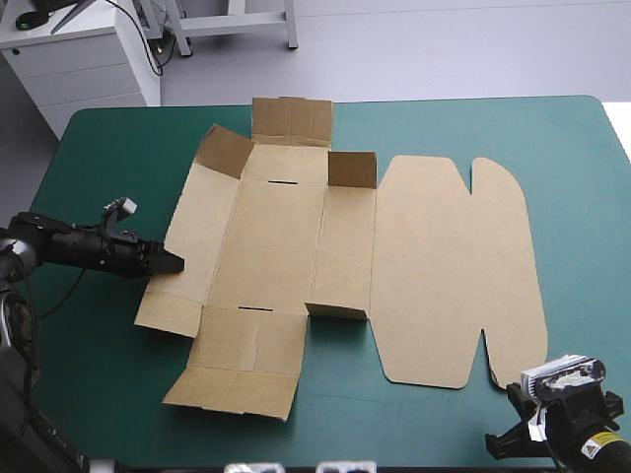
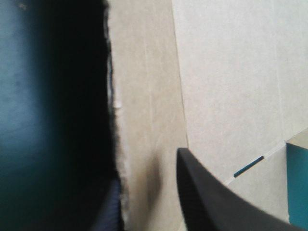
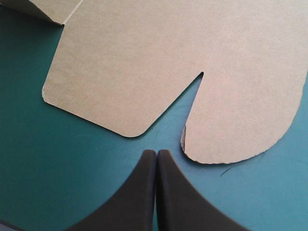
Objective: Fold the box
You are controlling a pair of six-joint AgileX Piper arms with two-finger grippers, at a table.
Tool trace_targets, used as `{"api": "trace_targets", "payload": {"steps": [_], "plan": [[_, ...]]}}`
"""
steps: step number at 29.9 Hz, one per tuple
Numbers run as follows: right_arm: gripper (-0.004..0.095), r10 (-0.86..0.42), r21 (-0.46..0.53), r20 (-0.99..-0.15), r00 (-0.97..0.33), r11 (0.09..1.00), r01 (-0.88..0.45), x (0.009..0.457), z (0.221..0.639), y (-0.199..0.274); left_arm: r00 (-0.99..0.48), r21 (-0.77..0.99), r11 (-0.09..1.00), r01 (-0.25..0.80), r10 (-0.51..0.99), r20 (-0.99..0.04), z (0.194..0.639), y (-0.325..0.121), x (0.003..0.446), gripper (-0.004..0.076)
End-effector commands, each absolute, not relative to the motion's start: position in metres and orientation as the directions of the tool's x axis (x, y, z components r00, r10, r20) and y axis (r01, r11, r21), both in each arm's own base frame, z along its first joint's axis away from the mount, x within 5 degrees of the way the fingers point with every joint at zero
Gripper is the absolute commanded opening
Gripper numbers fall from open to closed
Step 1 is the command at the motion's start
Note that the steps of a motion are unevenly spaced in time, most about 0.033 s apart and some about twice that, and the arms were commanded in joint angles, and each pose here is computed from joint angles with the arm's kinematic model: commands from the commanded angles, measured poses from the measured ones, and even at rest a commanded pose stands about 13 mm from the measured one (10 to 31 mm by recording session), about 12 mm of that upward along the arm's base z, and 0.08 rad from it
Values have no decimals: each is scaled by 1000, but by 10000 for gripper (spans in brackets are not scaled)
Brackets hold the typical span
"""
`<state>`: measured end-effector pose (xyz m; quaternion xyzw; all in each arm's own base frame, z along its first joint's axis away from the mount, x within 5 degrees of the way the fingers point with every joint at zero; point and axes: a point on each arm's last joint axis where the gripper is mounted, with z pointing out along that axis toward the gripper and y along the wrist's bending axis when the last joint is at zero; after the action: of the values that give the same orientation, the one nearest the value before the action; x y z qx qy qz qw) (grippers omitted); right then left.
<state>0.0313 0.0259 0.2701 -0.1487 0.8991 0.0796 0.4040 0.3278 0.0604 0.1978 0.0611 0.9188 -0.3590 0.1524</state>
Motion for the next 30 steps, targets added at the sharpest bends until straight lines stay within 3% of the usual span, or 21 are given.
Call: {"api": "trace_targets", "payload": {"steps": [1,4,15,23,30], "plan": [[-19,-183,18,-794,-580,946,-324,35,281,26,-934,-647,711,277,39,-356,234,56,324,479],[-19,-183,18,-794,-580,946,-324,35,281,26,-940,-612,750,248,34,-340,244,61,327,609],[-19,-183,18,-794,-580,946,-324,35,281,26,-903,-461,849,257,41,-427,299,74,341,606],[-19,-183,18,-794,-580,946,-324,35,281,26,-928,-321,924,206,80,-363,303,88,338,606],[-19,-183,17,-795,-579,946,-323,35,281,26,-931,-327,922,205,80,-357,301,88,337,606]]}}
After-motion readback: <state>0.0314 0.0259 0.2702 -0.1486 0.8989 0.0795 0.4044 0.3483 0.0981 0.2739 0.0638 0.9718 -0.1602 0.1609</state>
